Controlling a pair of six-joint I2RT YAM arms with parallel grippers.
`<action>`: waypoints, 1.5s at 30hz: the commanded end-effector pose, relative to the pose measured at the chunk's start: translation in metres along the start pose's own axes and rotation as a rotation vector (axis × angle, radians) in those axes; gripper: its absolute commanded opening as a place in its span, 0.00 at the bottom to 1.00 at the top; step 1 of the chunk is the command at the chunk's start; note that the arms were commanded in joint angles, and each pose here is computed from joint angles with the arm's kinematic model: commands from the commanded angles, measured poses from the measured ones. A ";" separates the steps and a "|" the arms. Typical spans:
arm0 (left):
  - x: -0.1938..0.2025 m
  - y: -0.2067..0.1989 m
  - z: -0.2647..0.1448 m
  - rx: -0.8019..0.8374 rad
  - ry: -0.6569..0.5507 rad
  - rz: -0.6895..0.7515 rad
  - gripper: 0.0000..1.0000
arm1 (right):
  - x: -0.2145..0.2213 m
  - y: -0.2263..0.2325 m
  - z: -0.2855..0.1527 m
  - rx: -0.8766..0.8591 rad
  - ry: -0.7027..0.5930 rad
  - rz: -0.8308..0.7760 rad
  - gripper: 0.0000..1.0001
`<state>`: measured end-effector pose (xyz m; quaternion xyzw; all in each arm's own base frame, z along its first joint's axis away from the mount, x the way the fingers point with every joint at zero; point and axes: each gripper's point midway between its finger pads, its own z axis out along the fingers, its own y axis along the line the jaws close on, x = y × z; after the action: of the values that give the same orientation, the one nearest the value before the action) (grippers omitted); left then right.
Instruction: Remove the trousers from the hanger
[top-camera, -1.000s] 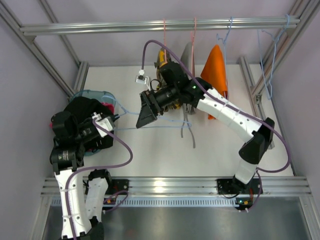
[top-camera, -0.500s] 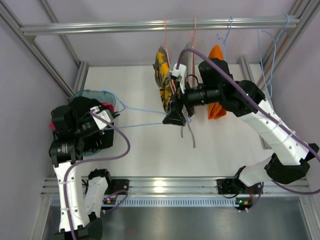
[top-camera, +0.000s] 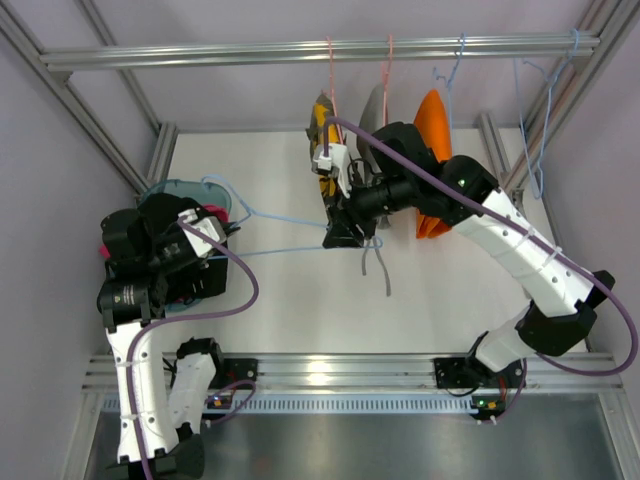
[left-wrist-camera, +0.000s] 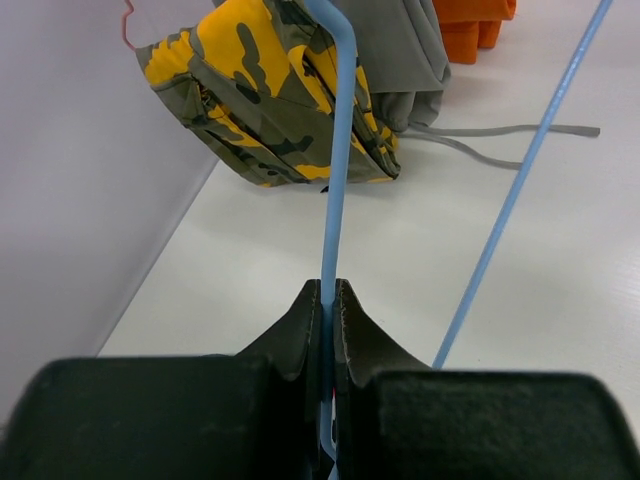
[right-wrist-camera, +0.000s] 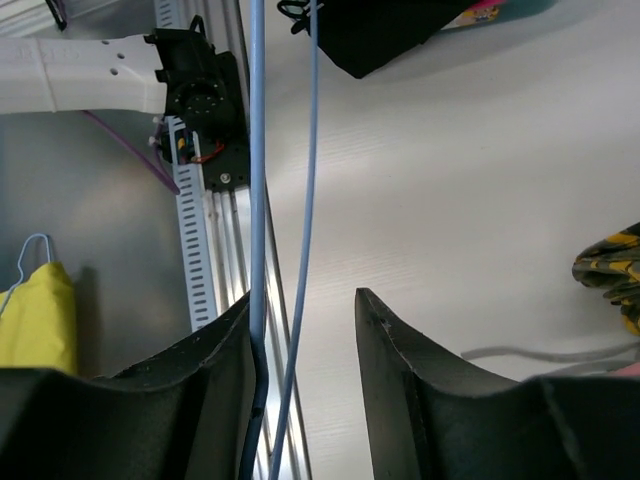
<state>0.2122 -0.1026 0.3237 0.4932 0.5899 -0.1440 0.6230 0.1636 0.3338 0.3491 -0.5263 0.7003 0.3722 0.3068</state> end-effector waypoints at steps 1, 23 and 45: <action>-0.022 -0.001 -0.002 0.014 -0.063 0.065 0.00 | -0.016 0.011 -0.008 -0.016 -0.041 -0.064 0.00; -0.095 0.036 -0.004 -0.016 -0.159 -0.412 0.80 | -0.029 0.022 -0.077 0.026 -0.265 0.007 0.00; -0.110 0.073 0.005 -0.108 -0.278 -0.512 0.83 | -0.071 0.033 -0.219 0.236 -0.721 0.067 0.00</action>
<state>0.2411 -0.1143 0.4394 0.2589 0.6293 -0.3337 0.6524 0.1660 0.2040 0.4930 -0.3025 0.6556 0.4451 0.5297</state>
